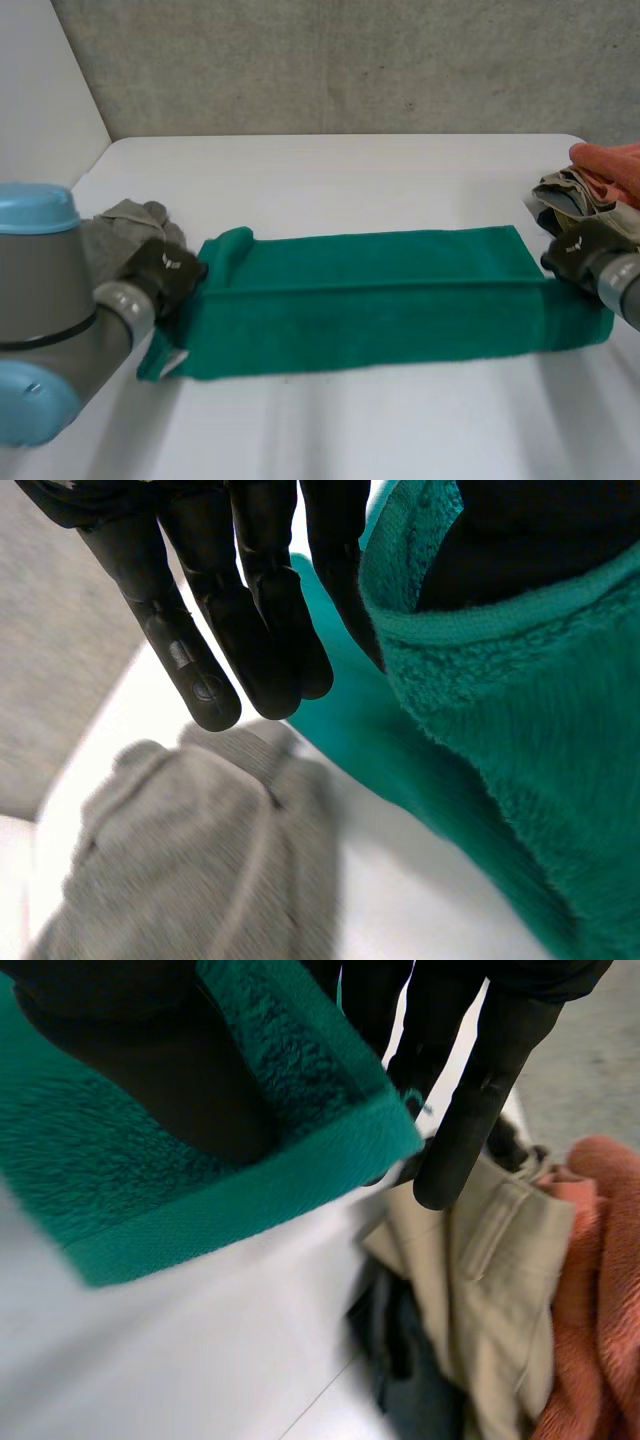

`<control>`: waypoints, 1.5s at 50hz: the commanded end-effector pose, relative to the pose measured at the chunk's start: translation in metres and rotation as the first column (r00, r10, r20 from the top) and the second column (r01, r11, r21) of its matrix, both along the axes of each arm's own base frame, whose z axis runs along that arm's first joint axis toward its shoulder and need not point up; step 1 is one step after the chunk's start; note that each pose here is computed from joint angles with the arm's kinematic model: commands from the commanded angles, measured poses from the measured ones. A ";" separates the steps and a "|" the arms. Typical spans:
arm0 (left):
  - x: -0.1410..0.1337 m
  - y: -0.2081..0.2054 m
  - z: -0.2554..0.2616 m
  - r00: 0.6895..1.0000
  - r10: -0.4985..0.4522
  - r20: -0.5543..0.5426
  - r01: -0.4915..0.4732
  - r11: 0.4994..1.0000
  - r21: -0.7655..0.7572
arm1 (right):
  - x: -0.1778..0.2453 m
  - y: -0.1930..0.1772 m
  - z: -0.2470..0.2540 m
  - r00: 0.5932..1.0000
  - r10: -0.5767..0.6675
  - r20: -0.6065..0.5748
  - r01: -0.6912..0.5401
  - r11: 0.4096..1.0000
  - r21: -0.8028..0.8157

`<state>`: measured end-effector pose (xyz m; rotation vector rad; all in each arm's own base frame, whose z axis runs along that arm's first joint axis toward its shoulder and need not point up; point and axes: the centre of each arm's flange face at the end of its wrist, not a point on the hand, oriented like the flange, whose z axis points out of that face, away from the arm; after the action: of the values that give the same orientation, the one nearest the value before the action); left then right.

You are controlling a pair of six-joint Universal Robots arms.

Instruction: Fold the laundry.

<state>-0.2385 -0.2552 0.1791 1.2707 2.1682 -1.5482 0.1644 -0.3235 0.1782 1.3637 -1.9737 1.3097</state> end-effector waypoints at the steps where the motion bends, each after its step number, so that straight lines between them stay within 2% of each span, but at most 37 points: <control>1: -0.019 -0.048 -0.015 1.000 -0.016 -0.009 0.015 0.991 -0.129 | 0.018 -0.038 -0.009 0.998 0.016 0.063 -0.008 0.992 -0.125; 3: -0.023 -0.058 -0.014 1.000 -0.027 0.000 0.026 0.985 -0.169 | 0.023 -0.047 -0.008 0.997 0.028 0.067 -0.016 0.984 -0.175; 7: -0.040 -0.096 0.015 0.999 -0.045 -0.013 0.036 0.920 -0.391 | 0.043 -0.078 0.010 0.994 0.073 0.087 -0.037 0.931 -0.363; 8: -0.043 -0.116 0.035 0.999 -0.037 -0.033 0.015 0.863 -0.505 | 0.051 -0.095 0.032 0.991 0.084 0.106 -0.023 0.875 -0.484; 9: -0.045 -0.126 0.049 0.998 -0.036 -0.052 0.001 0.825 -0.565 | 0.053 -0.103 0.043 0.989 0.085 0.118 -0.009 0.844 -0.536; 10: -0.047 -0.137 0.074 0.995 -0.039 -0.087 -0.028 0.752 -0.658 | 0.055 -0.110 0.058 0.987 0.087 0.137 0.012 0.804 -0.595; 11: -0.048 -0.141 0.084 0.994 -0.042 -0.101 -0.040 0.725 -0.688 | 0.057 -0.121 0.095 0.976 0.096 0.195 0.074 0.698 -0.712; 12: -0.046 -0.151 0.115 0.987 -0.048 -0.150 -0.087 0.628 -0.773 | 0.058 -0.125 0.112 0.967 0.111 0.230 0.106 0.644 -0.757; 13: -0.046 -0.154 0.127 0.984 -0.055 -0.168 -0.104 0.588 -0.802 | 0.057 -0.126 0.124 0.959 0.122 0.255 0.131 0.608 -0.783; 14: -0.045 -0.157 0.147 0.976 -0.075 -0.206 -0.137 0.523 -0.841 | 0.057 -0.127 0.147 0.939 0.162 0.303 0.174 0.536 -0.826; 16: -0.043 -0.158 0.167 0.957 -0.114 -0.266 -0.182 0.477 -0.860 | 0.056 -0.122 0.173 0.913 0.219 0.345 0.211 0.472 -0.856; 19: -0.036 -0.154 0.184 0.932 -0.156 -0.326 -0.221 0.468 -0.856 | 0.054 -0.117 0.184 0.897 0.242 0.371 0.229 0.462 -0.857; 20: -0.032 -0.152 0.188 0.920 -0.168 -0.353 -0.235 0.483 -0.844 | 0.054 -0.116 0.182 0.892 0.243 0.380 0.231 0.478 -0.848; 23: -0.026 -0.150 0.177 0.916 -0.157 -0.368 -0.234 0.536 -0.811 | 0.054 -0.114 0.173 0.892 0.230 0.389 0.226 0.520 -0.824; 24: -0.022 -0.151 0.163 0.921 -0.135 -0.364 -0.226 0.575 -0.786 | 0.054 -0.114 0.163 0.895 0.215 0.391 0.217 0.555 -0.803; 31: -0.020 -0.144 0.103 0.944 -0.097 -0.316 -0.157 0.712 -0.685 | 0.054 -0.115 0.121 0.907 0.162 0.389 0.189 0.667 -0.721; 32: -0.020 -0.140 0.086 0.948 -0.093 -0.303 -0.136 0.745 -0.654 | 0.055 -0.115 0.101 0.913 0.147 0.382 0.169 0.715 -0.678; 34: -0.019 -0.135 0.069 0.953 -0.088 -0.291 -0.116 0.779 -0.616 | 0.056 -0.114 0.082 0.918 0.131 0.375 0.147 0.765 -0.627; 35: -0.019 -0.131 0.060 0.954 -0.085 -0.286 -0.108 0.796 -0.595 | 0.056 -0.109 0.064 0.924 0.111 0.365 0.127 0.812 -0.569; 36: -0.018 -0.123 0.043 0.959 -0.075 -0.273 -0.093 0.828 -0.553 | 0.056 -0.106 0.054 0.928 0.100 0.360 0.116 0.838 -0.534; 40: -0.014 -0.095 -0.001 0.972 -0.045 -0.231 -0.058 0.905 -0.421 | 0.050 -0.089 0.020 0.940 0.048 0.337 0.092 0.917 -0.389; 44: -0.006 -0.057 -0.015 0.981 -0.028 -0.194 -0.034 0.951 -0.306 | 0.046 -0.061 -0.010 0.951 0.008 0.308 0.062 0.974 -0.216; 50: 0.011 0.000 -0.011 0.992 0.000 -0.127 -0.016 0.992 -0.122 | 0.032 -0.022 -0.002 0.975 0.000 0.224 0.014 0.998 -0.062; 53: 0.025 0.034 -0.008 0.999 0.008 -0.031 -0.007 0.999 0.044 | 0.002 0.000 0.014 0.993 -0.033 0.112 0.030 0.999 0.029; 55: 0.035 0.060 -0.006 0.999 -0.007 0.053 -0.003 0.982 0.187 | -0.016 0.017 0.023 0.999 -0.037 0.025 0.034 0.994 0.100; 59: 0.043 0.096 -0.002 0.991 -0.051 0.122 -0.001 0.921 0.390 | -0.028 0.044 0.028 0.996 0.026 -0.086 -0.007 0.977 0.212; 60: 0.043 0.098 -0.001 0.991 -0.058 0.124 0.003 0.916 0.402 | -0.029 0.048 0.028 0.995 0.038 -0.096 -0.016 0.974 0.225; 62: 0.041 0.098 0.001 0.991 -0.064 0.120 0.012 0.919 0.394 | -0.029 0.051 0.028 0.993 0.056 -0.108 -0.030 0.972 0.234; 67: 0.026 0.065 0.010 0.996 -0.058 0.067 0.044 0.978 0.204 | -0.026 0.044 0.026 0.995 0.049 -0.088 -0.032 0.983 0.183; 69: 0.021 0.052 0.008 0.997 -0.057 0.054 0.047 0.986 0.157 | -0.026 0.038 0.025 0.997 0.035 -0.072 -0.023 0.988 0.152; 75: 0.001 -0.009 0.001 0.999 -0.039 0.010 0.039 0.998 -0.042 | -0.018 -0.008 0.002 0.999 -0.026 0.038 0.025 0.999 0.026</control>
<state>-0.2195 -0.2104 0.1846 1.4094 2.2633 -1.3696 0.1379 -0.2936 0.1973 1.4701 -2.0540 1.1367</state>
